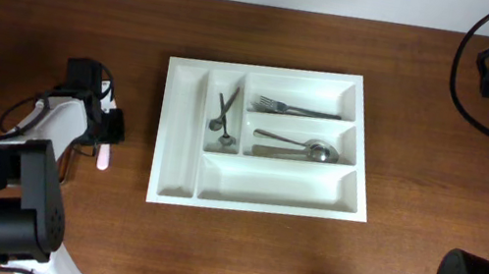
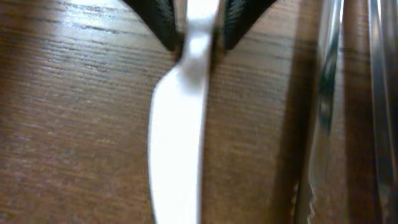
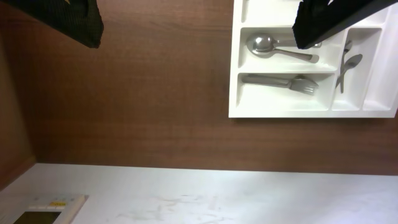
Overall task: Pack container
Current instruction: 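Lower the left gripper onto the pink plastic knife and grasp it, then place the pink knife with the left gripper in the leftmost compartment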
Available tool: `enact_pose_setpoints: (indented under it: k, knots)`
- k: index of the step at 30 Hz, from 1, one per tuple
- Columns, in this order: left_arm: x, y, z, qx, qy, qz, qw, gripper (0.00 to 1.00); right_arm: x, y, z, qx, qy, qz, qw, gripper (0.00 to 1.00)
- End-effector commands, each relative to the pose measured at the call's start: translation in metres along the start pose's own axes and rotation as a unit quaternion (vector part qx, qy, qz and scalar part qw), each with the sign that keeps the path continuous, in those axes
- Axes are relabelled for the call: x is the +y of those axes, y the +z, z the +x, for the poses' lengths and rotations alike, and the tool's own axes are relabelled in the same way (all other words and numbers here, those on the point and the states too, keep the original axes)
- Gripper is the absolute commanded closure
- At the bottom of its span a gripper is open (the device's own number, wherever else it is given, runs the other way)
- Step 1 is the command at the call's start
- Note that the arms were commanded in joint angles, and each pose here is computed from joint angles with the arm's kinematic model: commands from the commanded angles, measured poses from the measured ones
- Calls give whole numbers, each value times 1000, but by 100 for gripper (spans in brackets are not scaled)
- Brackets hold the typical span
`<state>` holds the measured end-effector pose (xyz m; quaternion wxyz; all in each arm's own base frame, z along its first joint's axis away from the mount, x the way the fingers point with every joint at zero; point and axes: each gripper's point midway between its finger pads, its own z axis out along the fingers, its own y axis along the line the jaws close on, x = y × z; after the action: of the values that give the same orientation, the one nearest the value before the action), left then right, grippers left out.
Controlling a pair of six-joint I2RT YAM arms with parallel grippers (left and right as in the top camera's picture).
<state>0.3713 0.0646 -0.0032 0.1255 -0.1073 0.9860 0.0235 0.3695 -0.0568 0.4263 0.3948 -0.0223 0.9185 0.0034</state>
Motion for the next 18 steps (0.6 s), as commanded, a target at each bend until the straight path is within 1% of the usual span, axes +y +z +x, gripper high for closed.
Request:
enact_pose_setpoints:
  k: [1, 2, 4, 7, 11, 18]
  knots:
    - [5, 28, 33, 59, 0, -9, 998, 82, -2, 0, 2, 3, 7, 2, 1000, 1]
    - [5, 28, 33, 59, 0, -9, 998, 85, -2, 0, 2, 3, 7, 2, 1000, 1]
    - [5, 28, 33, 59, 0, -9, 998, 89, -2, 0, 2, 3, 7, 2, 1000, 1]
    - [4, 27, 29, 55, -1, -9, 998, 98, -2, 0, 2, 3, 7, 2, 1000, 1]
    - [4, 19, 17, 48, -1, -8, 999, 98, -2, 0, 2, 3, 7, 2, 1000, 2]
    - [3, -15, -23, 34, -1, -8, 999, 98, -2, 0, 2, 3, 7, 2, 1000, 1]
